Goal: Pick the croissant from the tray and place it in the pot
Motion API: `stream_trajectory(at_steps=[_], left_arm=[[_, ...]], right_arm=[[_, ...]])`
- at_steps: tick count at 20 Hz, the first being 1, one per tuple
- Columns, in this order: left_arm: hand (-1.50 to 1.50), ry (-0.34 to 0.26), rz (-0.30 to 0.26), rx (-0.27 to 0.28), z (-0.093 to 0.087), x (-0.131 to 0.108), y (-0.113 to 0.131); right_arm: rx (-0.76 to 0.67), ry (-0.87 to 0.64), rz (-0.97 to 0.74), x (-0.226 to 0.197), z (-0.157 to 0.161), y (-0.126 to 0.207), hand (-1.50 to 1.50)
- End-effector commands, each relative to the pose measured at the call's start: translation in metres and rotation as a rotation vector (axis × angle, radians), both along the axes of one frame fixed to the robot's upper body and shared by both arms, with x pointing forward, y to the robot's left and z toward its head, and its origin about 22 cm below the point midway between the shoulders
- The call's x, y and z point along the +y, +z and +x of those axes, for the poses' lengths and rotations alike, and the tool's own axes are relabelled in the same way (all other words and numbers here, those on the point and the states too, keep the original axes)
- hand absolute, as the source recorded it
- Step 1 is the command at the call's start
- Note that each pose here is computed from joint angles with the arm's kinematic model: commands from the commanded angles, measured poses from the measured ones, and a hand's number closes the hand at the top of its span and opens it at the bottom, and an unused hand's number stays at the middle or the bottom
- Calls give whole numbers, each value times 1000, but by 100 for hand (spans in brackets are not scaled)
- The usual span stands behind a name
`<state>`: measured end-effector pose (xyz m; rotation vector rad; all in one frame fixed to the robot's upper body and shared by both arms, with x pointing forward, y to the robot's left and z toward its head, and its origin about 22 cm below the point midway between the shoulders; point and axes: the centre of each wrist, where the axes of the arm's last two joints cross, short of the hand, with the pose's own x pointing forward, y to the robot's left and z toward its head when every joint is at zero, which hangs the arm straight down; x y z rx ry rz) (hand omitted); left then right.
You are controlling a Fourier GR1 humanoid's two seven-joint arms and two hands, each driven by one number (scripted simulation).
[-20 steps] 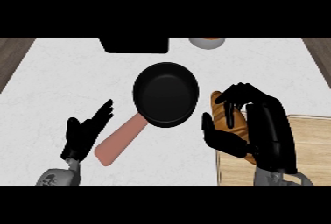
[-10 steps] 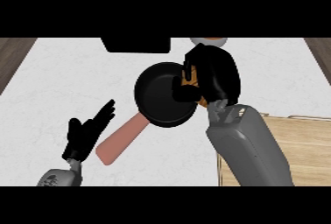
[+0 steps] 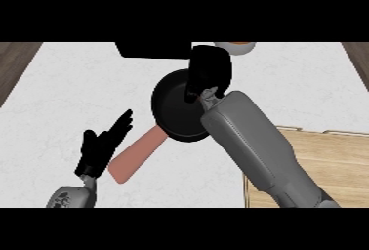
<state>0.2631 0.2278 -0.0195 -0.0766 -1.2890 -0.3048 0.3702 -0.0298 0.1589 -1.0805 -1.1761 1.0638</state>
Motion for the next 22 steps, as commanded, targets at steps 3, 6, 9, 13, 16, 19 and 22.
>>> stream_trajectory(at_steps=[3, 6, 9, 13, 16, 19, 22], left_arm=[[0, -29, 3, 3, 9, -15, 4], [0, -45, 11, 4, 2, 12, -3], [0, -38, -6, 11, -15, 0, 4], [0, -46, 6, -9, 5, -11, -4], [0, -34, 0, 6, 8, -5, -1], [0, -18, 10, 2, 8, 5, 4], [0, -10, -15, 10, 1, -8, -3]], right_arm=[[338, -142, -45, -9, 30, -27, 150], [412, -201, -42, 2, 33, -26, -150], [390, -181, 28, 8, 33, -38, -150], [109, -88, 330, 10, 33, -9, -150], [-75, -73, 553, 5, 29, 2, -150], [-224, -141, 734, -1, 31, 14, -150], [-353, -218, 825, -4, 31, 12, -150]])
